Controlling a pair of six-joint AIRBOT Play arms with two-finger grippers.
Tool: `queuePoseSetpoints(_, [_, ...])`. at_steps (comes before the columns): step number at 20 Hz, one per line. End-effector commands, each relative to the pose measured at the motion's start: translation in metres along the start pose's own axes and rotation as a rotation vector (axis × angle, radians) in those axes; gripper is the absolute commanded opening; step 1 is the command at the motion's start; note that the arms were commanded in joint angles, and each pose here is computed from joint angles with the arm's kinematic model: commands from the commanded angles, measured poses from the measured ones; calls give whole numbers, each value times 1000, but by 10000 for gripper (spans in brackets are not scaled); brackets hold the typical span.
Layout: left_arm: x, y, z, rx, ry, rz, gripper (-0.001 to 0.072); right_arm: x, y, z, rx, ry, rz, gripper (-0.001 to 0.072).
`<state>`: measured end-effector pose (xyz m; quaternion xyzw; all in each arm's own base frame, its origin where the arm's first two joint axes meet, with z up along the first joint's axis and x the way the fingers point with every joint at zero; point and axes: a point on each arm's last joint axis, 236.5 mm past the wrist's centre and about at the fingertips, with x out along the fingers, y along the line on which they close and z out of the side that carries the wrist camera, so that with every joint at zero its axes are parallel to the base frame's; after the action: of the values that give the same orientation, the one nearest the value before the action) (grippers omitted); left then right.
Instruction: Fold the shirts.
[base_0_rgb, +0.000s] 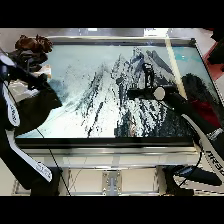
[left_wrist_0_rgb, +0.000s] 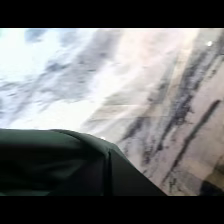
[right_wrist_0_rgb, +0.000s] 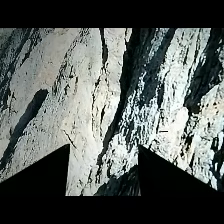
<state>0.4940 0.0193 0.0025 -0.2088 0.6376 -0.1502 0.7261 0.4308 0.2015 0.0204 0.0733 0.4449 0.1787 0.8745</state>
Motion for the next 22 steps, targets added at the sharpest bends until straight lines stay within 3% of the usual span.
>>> queuePoseSetpoints(1, [11,-144,-7,271,-16,-221,4,-2,-26,3,-75,-2,-95,495])
queuePoseSetpoints(3, [44,-215,-39,434,60,-253,4,-7,-53,3,-40,11,-147,495])
queuePoseSetpoints(7, [121,-319,-93,756,66,-155,5,-33,-121,6,87,21,-242,495])
queuePoseSetpoints(12, [194,-414,-144,931,-34,-197,13,-76,-185,18,210,-53,-330,496])
queuePoseSetpoints(13, [197,-426,-143,941,-77,-210,207,-79,-191,17,225,-53,-338,497])
queuePoseSetpoints(14, [194,-437,-135,941,-133,-224,609,-80,-194,15,231,-45,-340,497])
queuePoseSetpoints(15, [188,-444,-125,943,-181,-228,714,-79,-192,13,213,-34,-335,497])
queuePoseSetpoints(17, [166,-425,-90,978,-258,-114,718,-73,-175,13,188,-23,-269,497])
queuePoseSetpoints(20, [109,-338,-14,858,-364,248,699,-66,-149,17,189,-30,-165,497])
queuePoseSetpoints(22, [66,-281,24,745,-413,403,613,-64,-137,17,198,-29,-126,497])
